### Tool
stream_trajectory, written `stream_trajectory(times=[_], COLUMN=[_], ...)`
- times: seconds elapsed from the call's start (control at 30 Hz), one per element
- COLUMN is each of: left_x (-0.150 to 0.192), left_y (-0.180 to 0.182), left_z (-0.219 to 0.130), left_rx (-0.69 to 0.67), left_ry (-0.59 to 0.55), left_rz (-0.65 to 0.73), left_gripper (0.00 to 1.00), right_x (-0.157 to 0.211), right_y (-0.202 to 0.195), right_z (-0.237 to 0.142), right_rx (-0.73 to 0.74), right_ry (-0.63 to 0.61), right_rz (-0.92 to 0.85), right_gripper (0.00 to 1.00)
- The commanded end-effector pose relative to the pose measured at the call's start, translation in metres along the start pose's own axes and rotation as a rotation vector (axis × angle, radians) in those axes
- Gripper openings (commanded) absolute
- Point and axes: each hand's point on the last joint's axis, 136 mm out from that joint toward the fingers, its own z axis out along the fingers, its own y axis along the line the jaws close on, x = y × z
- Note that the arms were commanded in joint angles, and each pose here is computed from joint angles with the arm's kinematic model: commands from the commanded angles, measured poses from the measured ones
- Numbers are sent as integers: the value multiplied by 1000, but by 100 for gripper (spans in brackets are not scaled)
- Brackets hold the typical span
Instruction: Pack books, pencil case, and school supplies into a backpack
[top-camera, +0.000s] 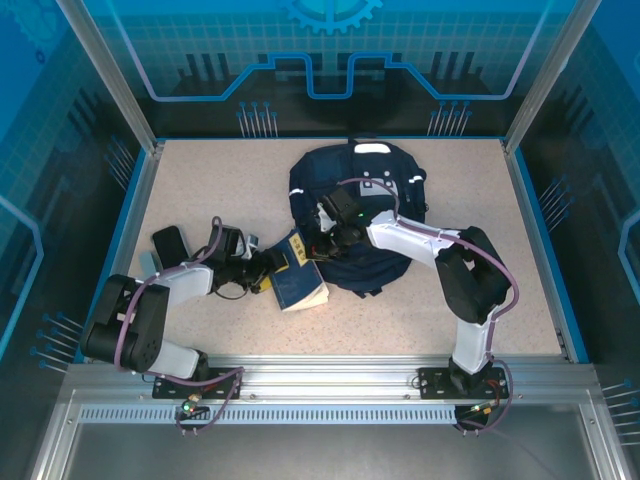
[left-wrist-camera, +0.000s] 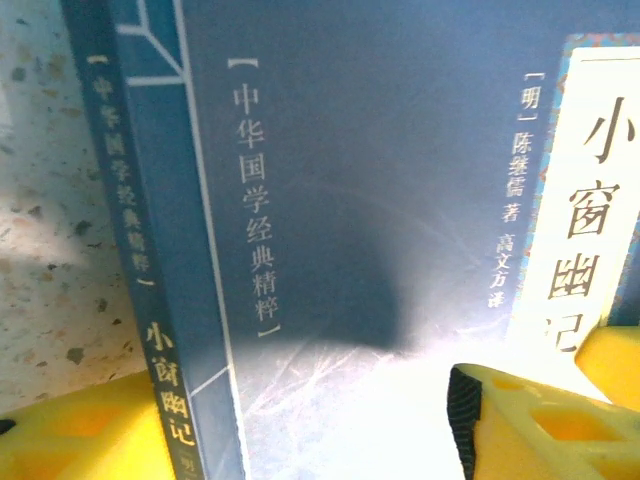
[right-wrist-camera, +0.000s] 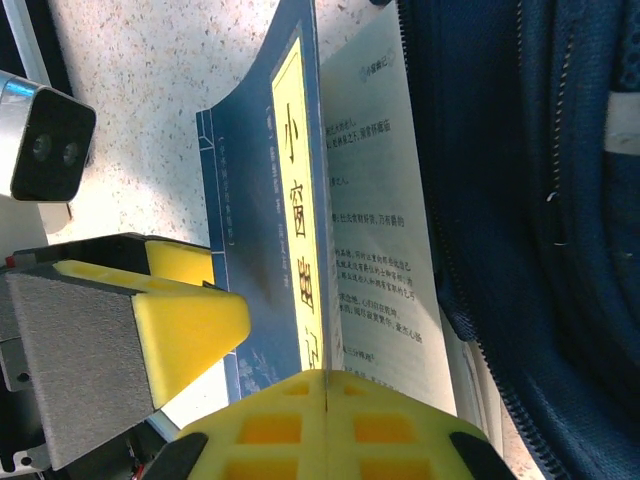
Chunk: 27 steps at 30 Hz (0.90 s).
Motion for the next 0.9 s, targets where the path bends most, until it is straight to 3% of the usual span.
stream_trajectory(times=[0.0,0.13,0.3,0.4,0.6,0.77,0.87], left_x=[5,5,2,0,-6,-13,-16], left_y=[-9,-15,-21,-22,-13,-10,-24], left_z=[-1,-5,-12,-16,-37,-81,-107], left_rx=[57,79,83,70,-49,-224,-250], left_ry=[19,9,-21,-41,-127,-253,-320], left_rz=[26,45,66,76,103,182,234], left_gripper=[62,50,33,23,8,7,7], right_x=[-8,-7,-8,-10,-13,-15,-17], right_y=[1,1,-2,-6,-15,-25,-25], right_z=[-14,-15,-20,-29,-47,-61,-68], right_rx=[-14,-10,19,49,114,144,117], right_ry=[-36,-35,-49,-78,-138,-185,-220], right_rz=[13,15,14,5,-3,2,6], right_gripper=[4,14,43,54,69,76,77])
